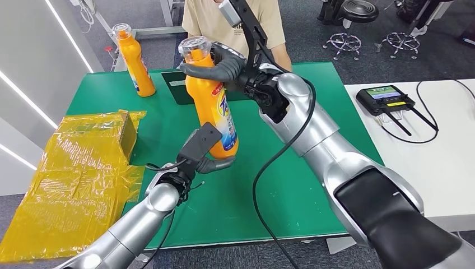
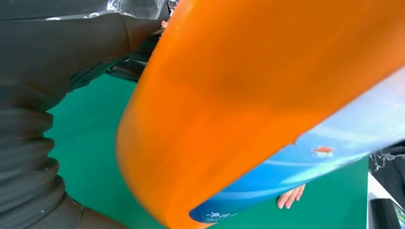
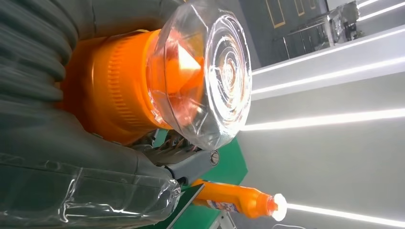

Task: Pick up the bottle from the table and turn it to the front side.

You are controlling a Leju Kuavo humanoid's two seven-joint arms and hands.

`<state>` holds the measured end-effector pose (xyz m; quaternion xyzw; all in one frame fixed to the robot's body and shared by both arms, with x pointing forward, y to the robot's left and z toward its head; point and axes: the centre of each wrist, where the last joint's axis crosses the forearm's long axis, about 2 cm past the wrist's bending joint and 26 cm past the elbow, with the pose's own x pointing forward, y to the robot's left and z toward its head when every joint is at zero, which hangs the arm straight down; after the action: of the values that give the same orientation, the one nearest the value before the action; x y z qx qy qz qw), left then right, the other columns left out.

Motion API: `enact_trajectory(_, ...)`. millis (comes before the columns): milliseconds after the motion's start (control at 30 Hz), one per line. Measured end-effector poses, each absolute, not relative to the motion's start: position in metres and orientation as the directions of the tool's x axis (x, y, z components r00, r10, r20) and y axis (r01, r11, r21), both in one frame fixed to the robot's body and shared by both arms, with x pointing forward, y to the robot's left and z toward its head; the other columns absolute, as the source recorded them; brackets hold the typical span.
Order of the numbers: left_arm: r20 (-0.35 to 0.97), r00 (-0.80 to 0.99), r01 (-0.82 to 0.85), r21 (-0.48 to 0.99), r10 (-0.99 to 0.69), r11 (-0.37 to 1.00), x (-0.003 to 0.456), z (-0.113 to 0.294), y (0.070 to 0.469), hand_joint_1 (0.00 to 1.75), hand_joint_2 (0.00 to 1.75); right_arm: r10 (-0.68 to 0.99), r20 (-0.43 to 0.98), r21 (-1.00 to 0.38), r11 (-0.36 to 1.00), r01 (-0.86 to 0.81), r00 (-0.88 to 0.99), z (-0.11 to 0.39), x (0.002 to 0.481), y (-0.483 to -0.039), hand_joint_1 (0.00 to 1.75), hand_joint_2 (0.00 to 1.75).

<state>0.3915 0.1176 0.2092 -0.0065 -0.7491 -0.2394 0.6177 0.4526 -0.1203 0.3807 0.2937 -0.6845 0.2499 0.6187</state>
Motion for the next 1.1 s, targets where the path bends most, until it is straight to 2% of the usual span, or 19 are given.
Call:
enact_trajectory(167, 0.941, -0.22, 0.33, 0.322, -0.259, 0.888, 0.391, 0.209, 0.117, 1.75, 1.75, -0.102, 0.993, 0.025, 0.704, -0.71, -0.066, 0.38, 0.452, -0.122, 1.75, 1.75)
enact_trajectory(267, 0.95, -0.204, 0.349, 0.296, -0.236, 0.889, 0.391, 0.208, 0.118, 1.75, 1.75, -0.108, 0.992, 0.026, 0.705, -0.709, -0.071, 0.378, 0.451, -0.124, 0.44, 1.75)
enact_trajectory(300, 0.952, -0.201, 0.354, 0.29, -0.23, 0.889, 0.39, 0.207, 0.118, 1.75, 1.75, -0.112, 0.991, 0.027, 0.704, -0.709, -0.073, 0.377, 0.451, -0.124, 0.0, 1.31)
enact_trajectory(400, 0.954, -0.206, 0.357, 0.281, -0.218, 0.891, 0.389, 0.208, 0.123, 1.75, 1.75, -0.123, 0.988, 0.025, 0.708, -0.706, -0.089, 0.376, 0.45, -0.129, 0.0, 0.0)
enact_trajectory(567, 0.943, -0.234, 0.298, 0.299, -0.235, 0.906, 0.39, 0.209, 0.152, 1.75, 1.75, -0.132, 0.98, 0.003, 0.75, -0.662, -0.146, 0.377, 0.451, -0.158, 0.0, 0.0)
enact_trajectory(900, 0.938, -0.221, 0.061, 0.287, -0.268, 0.956, 0.394, 0.201, 0.262, 1.75, 1.75, -0.094, 0.969, -0.053, 0.822, -0.567, -0.228, 0.372, 0.454, -0.246, 0.0, 0.0)
enact_trajectory(1100, 0.938, -0.208, -0.011, 0.283, -0.279, 0.959, 0.391, 0.2, 0.292, 1.75, 1.75, -0.073, 0.97, -0.068, 0.834, -0.547, -0.231, 0.364, 0.451, -0.266, 0.0, 0.0)
